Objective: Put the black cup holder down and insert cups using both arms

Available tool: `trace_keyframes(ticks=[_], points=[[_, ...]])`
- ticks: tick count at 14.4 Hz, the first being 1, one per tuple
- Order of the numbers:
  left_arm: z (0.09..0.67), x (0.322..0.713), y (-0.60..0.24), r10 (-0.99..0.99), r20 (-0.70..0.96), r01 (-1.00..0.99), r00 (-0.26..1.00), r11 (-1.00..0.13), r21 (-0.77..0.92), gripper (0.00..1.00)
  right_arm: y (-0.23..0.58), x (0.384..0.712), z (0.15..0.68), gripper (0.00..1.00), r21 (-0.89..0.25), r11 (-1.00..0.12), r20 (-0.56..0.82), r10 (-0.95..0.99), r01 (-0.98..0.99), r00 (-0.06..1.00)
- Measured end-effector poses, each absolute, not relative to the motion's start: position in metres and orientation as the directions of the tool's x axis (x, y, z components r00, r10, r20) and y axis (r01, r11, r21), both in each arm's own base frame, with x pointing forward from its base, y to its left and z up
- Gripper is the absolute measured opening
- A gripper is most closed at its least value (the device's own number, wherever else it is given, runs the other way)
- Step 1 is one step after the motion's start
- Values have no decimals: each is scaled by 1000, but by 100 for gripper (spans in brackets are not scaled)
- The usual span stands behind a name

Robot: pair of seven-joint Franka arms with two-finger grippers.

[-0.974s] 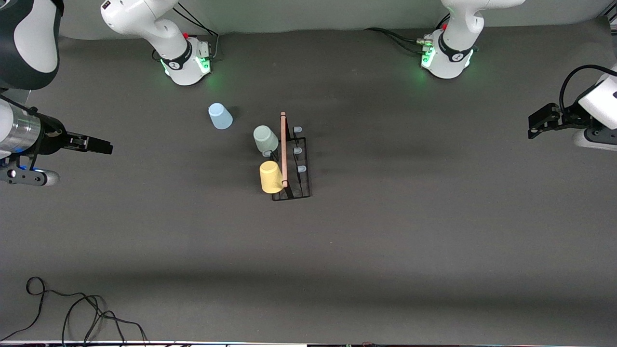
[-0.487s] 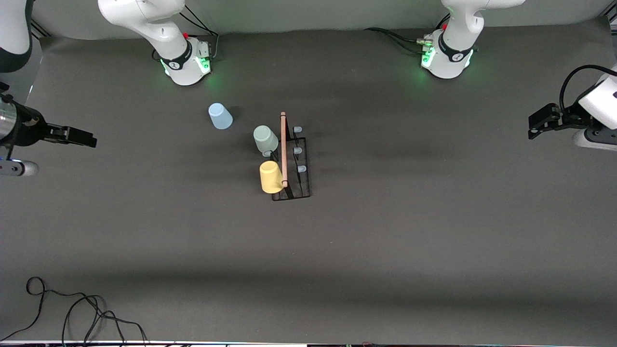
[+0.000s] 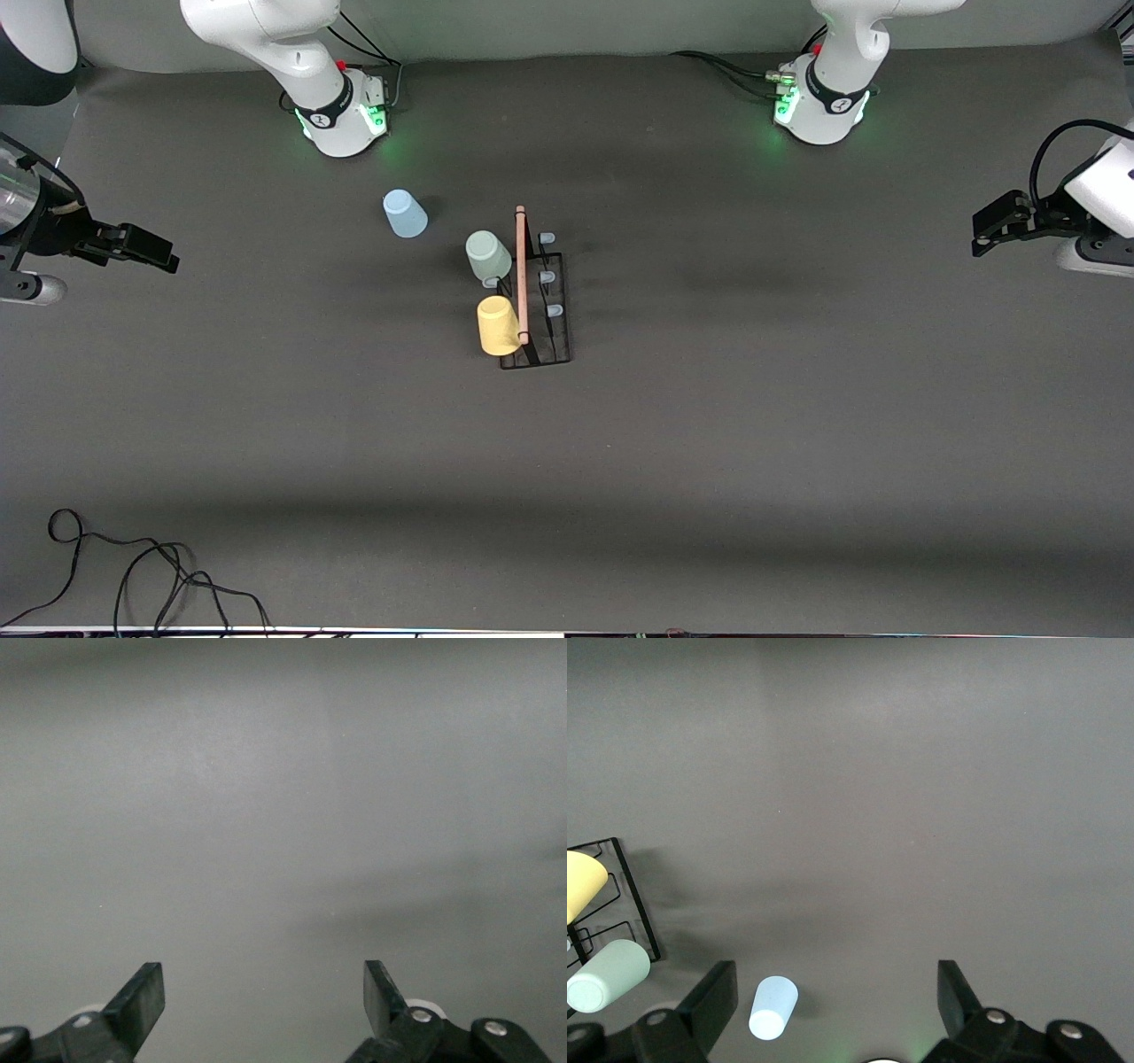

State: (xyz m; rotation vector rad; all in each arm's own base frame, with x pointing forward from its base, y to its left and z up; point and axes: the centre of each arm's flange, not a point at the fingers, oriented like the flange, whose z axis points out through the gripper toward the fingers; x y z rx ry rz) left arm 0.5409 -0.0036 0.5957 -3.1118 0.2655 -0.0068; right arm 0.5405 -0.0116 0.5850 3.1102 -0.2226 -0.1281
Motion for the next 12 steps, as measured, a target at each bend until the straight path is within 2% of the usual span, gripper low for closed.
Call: trace_keyframes(ticks=[12], points=[[596,541,-4,-170,4,-170,985,-985,-19,100,-8,542,586,100,27,-991,-71,-136,-134,988]])
